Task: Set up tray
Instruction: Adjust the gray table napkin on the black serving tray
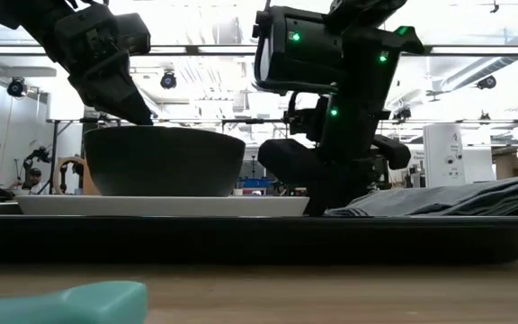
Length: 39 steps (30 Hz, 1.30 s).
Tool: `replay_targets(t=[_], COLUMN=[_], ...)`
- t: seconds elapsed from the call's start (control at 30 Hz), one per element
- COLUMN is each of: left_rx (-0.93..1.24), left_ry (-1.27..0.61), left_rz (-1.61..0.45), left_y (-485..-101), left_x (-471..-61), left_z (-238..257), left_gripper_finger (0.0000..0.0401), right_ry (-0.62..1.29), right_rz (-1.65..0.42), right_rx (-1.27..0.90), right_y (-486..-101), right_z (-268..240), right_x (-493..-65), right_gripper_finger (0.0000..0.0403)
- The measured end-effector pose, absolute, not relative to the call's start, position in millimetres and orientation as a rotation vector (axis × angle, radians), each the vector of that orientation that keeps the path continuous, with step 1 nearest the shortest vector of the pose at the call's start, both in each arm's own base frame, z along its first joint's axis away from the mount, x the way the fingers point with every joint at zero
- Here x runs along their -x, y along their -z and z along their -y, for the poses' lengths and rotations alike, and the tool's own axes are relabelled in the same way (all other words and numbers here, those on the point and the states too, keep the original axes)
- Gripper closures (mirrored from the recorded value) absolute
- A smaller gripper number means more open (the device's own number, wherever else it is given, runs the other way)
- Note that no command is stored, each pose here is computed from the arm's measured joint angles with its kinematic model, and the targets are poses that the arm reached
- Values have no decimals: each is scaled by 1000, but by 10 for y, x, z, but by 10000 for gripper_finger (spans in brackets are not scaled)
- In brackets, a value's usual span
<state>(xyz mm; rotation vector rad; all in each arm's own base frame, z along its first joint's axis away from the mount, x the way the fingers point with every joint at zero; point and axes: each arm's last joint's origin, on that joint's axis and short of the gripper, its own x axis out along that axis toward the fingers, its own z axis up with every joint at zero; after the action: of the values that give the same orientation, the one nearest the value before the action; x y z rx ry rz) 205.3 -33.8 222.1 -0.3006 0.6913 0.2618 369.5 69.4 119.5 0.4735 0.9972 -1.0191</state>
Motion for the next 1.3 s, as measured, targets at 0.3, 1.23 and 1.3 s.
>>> replay_targets(t=[0.3, 1.23, 1.3], left_rx=[301, 280, 280], left_ry=[-262, -248, -248], left_rz=[-691, -680, -680], left_y=[-2221, -2232, -2232], left_x=[-2053, -2063, -2063], left_z=[338, 341, 340], left_gripper_finger=[314, 314, 314], right_ry=[1050, 1104, 1091], right_rz=[-977, -795, -809], right_rx=[-447, -568, -550], right_y=[-1158, -1265, -1266], right_z=[-681, -494, -496], right_x=[-3677, -3865, -3865], right_gripper_finger=[387, 390, 388])
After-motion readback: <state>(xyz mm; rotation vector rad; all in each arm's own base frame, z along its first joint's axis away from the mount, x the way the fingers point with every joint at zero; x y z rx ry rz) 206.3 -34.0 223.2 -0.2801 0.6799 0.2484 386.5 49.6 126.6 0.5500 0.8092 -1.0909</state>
